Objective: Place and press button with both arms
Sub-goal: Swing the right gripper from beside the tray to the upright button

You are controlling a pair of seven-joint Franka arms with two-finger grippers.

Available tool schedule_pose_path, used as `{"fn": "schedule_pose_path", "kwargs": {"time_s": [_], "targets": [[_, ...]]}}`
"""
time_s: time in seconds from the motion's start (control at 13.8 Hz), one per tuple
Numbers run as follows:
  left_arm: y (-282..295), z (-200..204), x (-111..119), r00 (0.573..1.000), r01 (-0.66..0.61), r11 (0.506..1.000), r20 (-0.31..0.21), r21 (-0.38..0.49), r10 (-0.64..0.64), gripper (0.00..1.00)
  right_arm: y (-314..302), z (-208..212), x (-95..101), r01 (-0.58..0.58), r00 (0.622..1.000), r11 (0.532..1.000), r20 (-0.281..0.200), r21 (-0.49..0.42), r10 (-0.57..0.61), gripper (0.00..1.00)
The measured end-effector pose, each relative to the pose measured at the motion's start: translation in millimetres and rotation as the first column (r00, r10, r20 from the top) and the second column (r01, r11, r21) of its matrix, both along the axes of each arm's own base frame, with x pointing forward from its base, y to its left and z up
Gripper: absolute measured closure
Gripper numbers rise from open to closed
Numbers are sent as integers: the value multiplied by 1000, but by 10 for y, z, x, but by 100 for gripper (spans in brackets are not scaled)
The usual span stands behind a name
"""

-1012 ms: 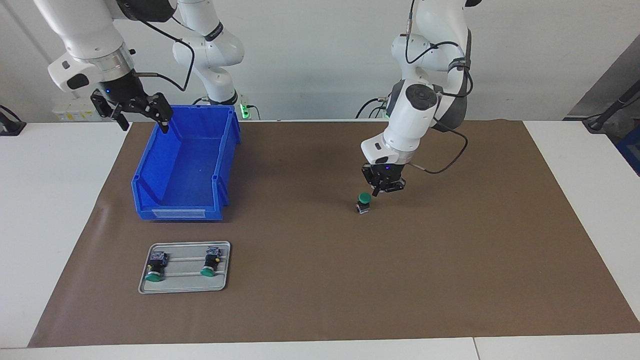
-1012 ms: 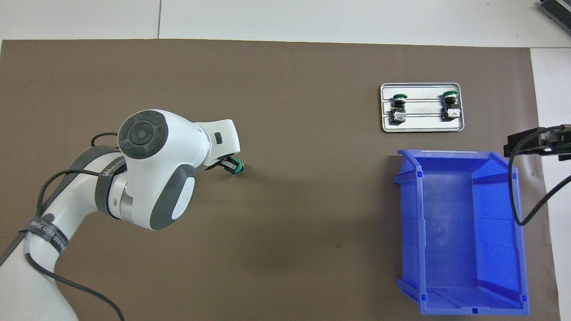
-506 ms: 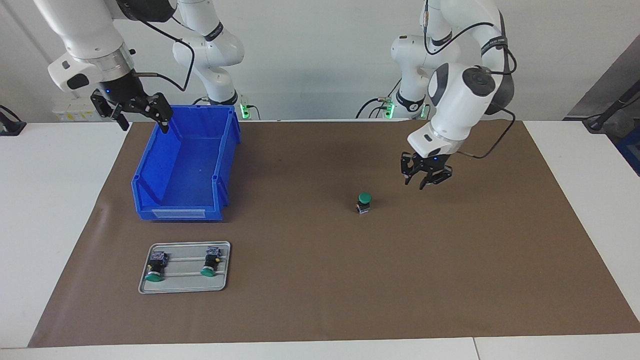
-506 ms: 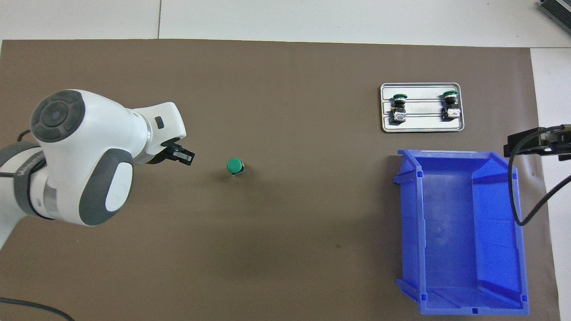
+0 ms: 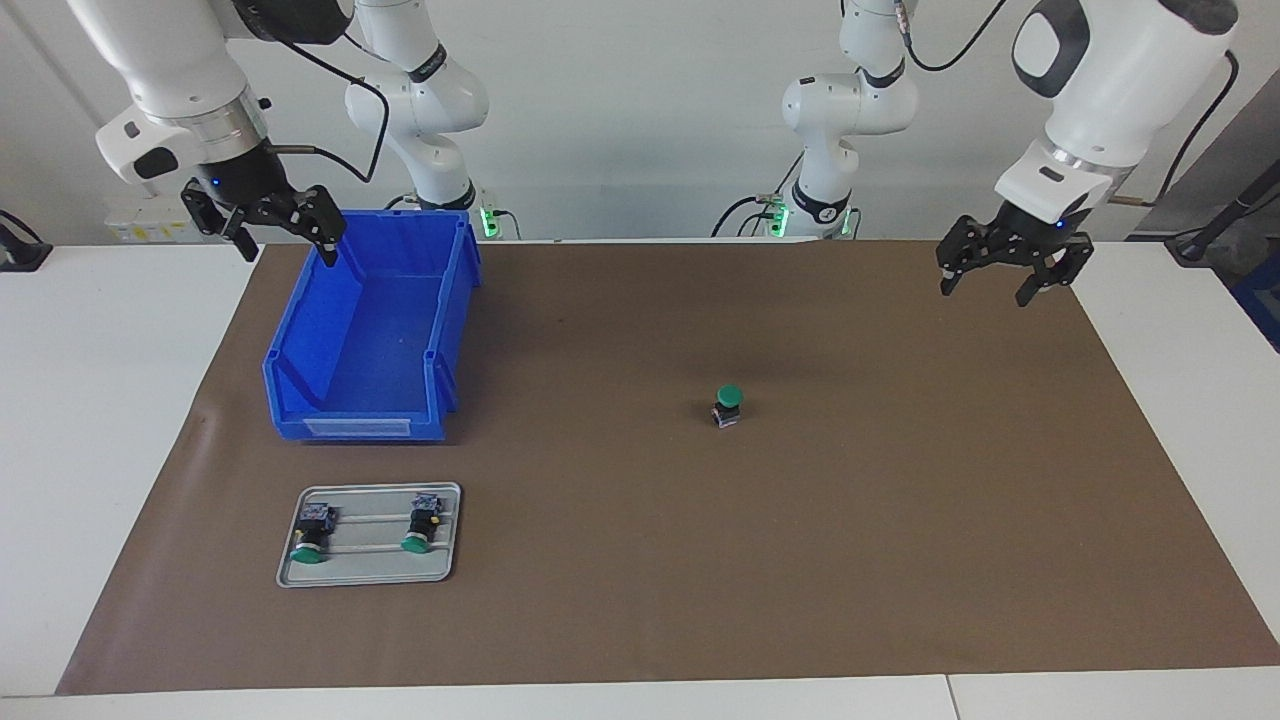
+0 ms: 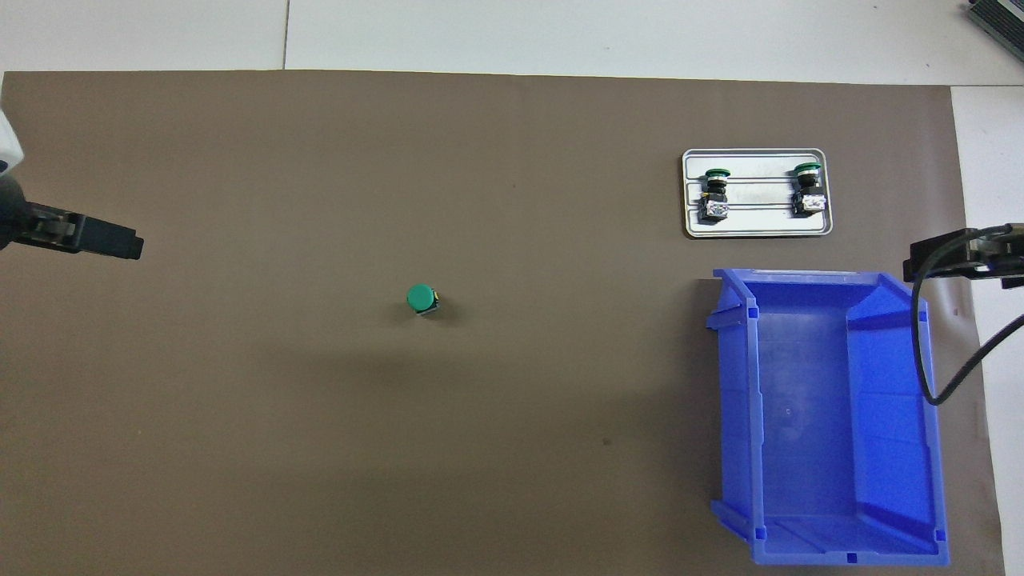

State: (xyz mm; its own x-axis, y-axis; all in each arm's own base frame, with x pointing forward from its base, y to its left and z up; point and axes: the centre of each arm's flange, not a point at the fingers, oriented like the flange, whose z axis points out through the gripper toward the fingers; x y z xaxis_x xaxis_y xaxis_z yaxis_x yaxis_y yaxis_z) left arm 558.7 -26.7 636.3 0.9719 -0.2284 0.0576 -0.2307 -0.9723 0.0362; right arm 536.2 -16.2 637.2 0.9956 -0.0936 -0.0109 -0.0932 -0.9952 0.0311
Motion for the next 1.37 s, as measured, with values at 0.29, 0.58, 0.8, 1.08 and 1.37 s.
{"fn": "schedule_pose_path", "kwargs": {"time_s": [0.29,0.58,0.8,1.08,1.37], "targets": [[147,270,0,1000,-22,1000,-7,19,22,0,221,12,13,-28,1000,998,13,55,27,0],[147,183,-67,999,-25,999,-47,32,26,0,1201,-122,53,-59,997,996,60,70,55,0],[152,51,-201,996,-26,999,-80,33,28,0,2010,-405,32,-51,994,995,99,87,43,0],[138,103,-246,997,-25,999,-67,30,27,0,3125,-970,36,-6,990,992,140,124,-11,0],[117,144,-252,998,-28,999,-63,24,29,0,4134,-1680,-10,-14,981,990,196,139,-14,0]]}}
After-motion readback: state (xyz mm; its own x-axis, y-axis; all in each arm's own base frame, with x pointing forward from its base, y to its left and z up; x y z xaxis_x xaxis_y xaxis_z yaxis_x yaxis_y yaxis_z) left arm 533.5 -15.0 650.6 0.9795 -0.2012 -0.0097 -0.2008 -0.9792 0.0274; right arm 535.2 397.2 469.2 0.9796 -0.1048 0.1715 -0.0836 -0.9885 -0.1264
